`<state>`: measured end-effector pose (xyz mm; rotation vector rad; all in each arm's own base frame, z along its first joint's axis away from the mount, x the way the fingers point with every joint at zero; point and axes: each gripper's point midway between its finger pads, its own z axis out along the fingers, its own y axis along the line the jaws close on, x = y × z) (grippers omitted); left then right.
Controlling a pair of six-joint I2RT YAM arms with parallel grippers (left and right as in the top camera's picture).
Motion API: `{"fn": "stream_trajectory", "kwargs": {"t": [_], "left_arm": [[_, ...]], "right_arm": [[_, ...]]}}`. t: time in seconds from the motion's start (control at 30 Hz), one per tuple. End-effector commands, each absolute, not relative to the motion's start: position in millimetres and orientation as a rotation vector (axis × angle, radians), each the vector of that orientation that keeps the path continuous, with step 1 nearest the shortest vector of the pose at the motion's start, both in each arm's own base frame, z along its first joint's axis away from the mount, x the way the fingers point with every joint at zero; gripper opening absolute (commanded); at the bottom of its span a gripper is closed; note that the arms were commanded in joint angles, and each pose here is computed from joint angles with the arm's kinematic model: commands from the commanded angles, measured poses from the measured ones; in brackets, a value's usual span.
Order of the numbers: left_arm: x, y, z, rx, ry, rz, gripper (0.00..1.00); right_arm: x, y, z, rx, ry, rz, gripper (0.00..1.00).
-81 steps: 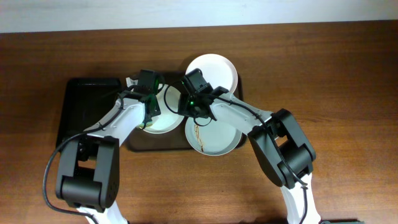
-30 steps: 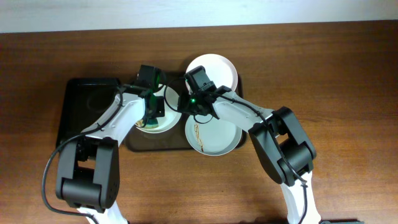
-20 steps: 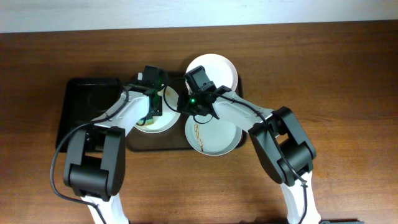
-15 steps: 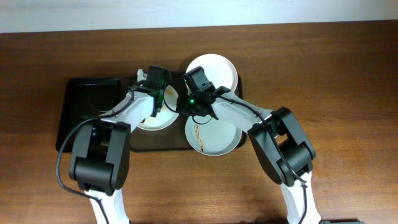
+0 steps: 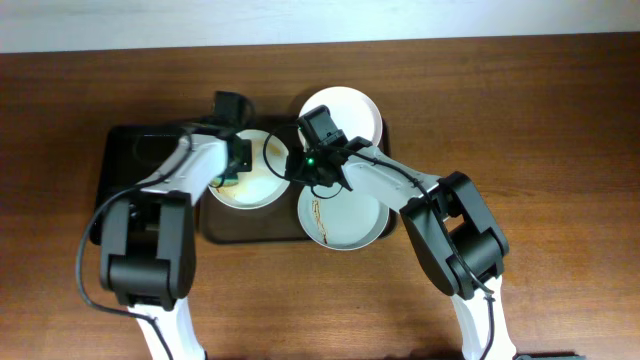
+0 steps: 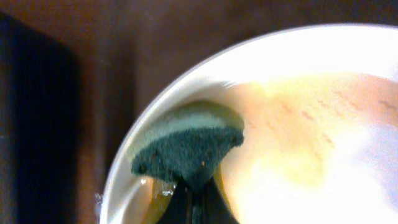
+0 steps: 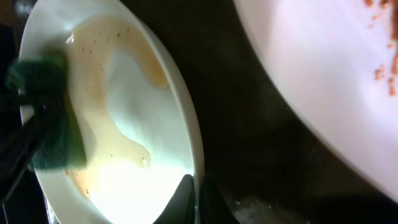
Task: Clean dirty plates on tray and stack at the side
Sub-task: 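Scrub the white plate surface with the sponge in the left gripper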
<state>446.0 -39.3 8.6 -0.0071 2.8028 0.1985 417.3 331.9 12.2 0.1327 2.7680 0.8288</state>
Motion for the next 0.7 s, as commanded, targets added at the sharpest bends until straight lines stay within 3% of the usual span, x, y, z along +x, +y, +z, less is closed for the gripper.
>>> {"fn": "stream_trajectory", "kwargs": {"t": [0.0,0.17,0.3,0.4,0.53,0.67], "left_arm": [[395,-99,-20,0.115,2.998,-0.494,0.01],[423,-68,-17,0.025,2.906,-0.446,0.01],[454,-40,-15,0.018,2.801,-0.118,0.01],[465,-10,-6,-0.159,2.707,0.278,0.01],[452,-20,-7,-0.105,2.732,0.390,0.01],[402,-31,-22,-0.022,2.956,0.371,0.01]], "right_arm": [[410,330,-5,0.113,2.809,0.796,0.04],[410,330,-5,0.113,2.808,0.796,0.04],[410,330,-5,0.113,2.809,0.796,0.04],[410,330,-5,0.113,2.808,0.796,0.04],[410,330,-5,0.113,2.808,0.796,0.04],[410,330,-5,0.113,2.809,0.796,0.04]]}}
